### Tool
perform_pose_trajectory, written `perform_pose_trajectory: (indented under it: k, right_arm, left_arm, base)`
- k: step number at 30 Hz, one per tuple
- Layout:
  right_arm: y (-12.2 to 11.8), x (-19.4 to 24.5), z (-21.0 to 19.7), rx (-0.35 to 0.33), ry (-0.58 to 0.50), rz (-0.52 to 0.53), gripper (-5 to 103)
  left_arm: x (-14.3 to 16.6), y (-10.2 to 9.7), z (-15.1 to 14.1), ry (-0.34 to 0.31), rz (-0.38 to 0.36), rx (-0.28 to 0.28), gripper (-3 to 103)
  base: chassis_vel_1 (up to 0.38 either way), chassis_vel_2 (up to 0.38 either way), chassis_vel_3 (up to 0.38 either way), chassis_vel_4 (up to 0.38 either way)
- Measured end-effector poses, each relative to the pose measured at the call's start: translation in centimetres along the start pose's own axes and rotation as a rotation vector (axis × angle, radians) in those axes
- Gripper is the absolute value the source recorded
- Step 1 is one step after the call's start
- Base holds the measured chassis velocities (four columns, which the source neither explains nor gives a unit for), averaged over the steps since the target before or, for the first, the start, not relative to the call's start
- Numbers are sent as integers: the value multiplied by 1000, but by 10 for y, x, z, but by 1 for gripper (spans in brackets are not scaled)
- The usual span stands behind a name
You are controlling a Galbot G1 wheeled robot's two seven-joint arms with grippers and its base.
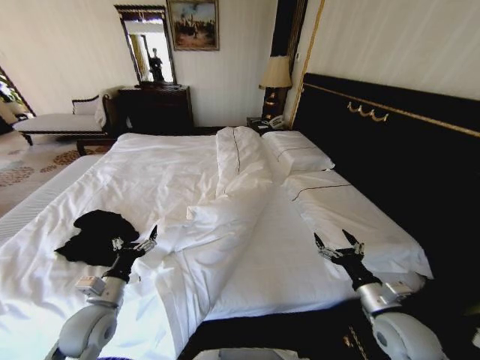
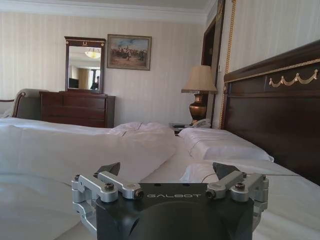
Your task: Fold the clothes on the bed.
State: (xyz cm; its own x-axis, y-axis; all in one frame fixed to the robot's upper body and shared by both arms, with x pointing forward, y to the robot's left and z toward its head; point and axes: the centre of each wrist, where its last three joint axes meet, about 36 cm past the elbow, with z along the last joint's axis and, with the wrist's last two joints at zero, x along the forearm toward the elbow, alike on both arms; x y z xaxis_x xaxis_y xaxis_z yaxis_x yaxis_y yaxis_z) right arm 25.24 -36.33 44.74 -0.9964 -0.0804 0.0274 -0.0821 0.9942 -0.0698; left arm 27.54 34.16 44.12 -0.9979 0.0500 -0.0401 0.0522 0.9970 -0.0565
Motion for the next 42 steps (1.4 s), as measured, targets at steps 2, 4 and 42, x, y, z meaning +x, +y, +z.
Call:
perform_pose_trajectory:
  k: [2, 4, 42]
  right_arm:
    - [0, 0, 1, 0, 1, 0, 100]
    - [0, 0, 1, 0, 1, -2, 100]
    - [-3, 2, 8, -4, 11, 18, 100]
  left_arm:
    - [0, 0, 1, 1, 0, 2, 100]
    - [-1, -1, 1, 2, 0, 3, 100]
    - [-2, 1, 4, 3, -12, 13, 100]
  base:
    - [0, 0, 0, 0]
    - [0, 0, 0, 0]
    - [32, 32, -33, -36]
